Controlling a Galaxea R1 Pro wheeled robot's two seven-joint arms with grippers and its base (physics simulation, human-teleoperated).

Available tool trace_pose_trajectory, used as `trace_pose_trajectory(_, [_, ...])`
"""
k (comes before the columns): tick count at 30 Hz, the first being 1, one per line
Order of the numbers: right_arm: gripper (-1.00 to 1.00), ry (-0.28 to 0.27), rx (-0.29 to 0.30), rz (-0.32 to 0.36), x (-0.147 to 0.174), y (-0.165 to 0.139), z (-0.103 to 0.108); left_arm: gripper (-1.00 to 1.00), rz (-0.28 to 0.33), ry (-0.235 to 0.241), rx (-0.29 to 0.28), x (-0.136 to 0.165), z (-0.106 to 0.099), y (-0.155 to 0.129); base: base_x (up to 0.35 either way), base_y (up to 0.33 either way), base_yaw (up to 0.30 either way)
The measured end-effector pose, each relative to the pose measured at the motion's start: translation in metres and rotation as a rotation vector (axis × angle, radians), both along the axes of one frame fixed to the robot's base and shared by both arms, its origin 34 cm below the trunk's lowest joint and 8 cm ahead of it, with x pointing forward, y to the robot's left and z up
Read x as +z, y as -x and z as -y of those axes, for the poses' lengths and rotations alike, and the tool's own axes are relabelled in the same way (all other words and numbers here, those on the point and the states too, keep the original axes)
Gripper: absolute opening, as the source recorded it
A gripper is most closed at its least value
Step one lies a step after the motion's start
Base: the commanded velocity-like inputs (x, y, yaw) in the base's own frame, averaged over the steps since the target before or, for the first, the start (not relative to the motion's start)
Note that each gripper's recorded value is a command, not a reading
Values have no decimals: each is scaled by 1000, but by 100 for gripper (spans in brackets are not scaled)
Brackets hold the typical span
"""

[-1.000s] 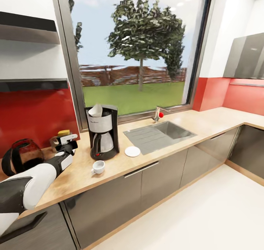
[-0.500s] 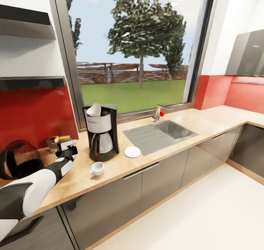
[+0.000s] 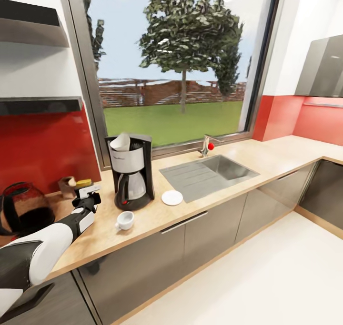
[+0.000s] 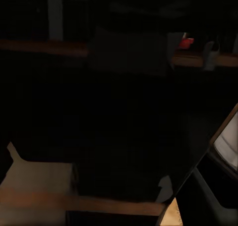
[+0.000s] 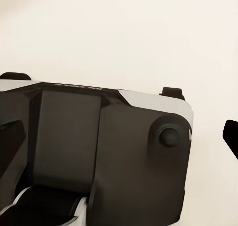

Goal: Set up a coffee station on the kitchen countertop: keep the coffee maker on the countertop, move the bottle of coffee from the kitchen shelf to the counter next to the coffee maker, place a paper coffee filter on top of the coffee maker, put the saucer next to the coffee maker with the coffee cup on the saucer, and place the electric kettle next to the coffee maker.

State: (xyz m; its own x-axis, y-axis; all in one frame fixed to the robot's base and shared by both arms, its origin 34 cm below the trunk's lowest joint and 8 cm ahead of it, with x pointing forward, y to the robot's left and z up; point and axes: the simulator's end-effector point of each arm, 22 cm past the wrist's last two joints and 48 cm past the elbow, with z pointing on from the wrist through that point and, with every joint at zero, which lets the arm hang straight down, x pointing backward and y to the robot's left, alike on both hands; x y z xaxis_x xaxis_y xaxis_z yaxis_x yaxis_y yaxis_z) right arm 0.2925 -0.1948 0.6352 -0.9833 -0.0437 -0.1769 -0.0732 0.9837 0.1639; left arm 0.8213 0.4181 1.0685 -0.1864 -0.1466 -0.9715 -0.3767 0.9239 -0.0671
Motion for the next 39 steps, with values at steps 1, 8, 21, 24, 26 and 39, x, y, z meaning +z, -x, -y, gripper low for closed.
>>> trace_pose_trajectory(1, [100,0,0,0,0,0,0,-100,0,0,0,0,0,0,47,0,0])
trace_pose_trajectory(8, [100,0,-1,0,0,0,0,-100,0,0,-1,0,1,0,63,0,0])
trace_pose_trajectory(21, [100,0,0,-7,-1,3,0,-100,-7,2,-2,-5,2,-1,109,0,0])
trace_pose_trajectory(24, [100,0,-2,-7,-1,2,0,-100,-6,3,-2,-5,2,-1,117,0,0])
trace_pose_trajectory(26, [100,0,-2,-7,-1,3,0,-100,-6,3,-2,-5,2,-1,233,0,0])
trace_pose_trajectory(39, [100,0,-2,-18,-3,7,0,-100,-18,1,-1,-13,1,-1,65,0,0])
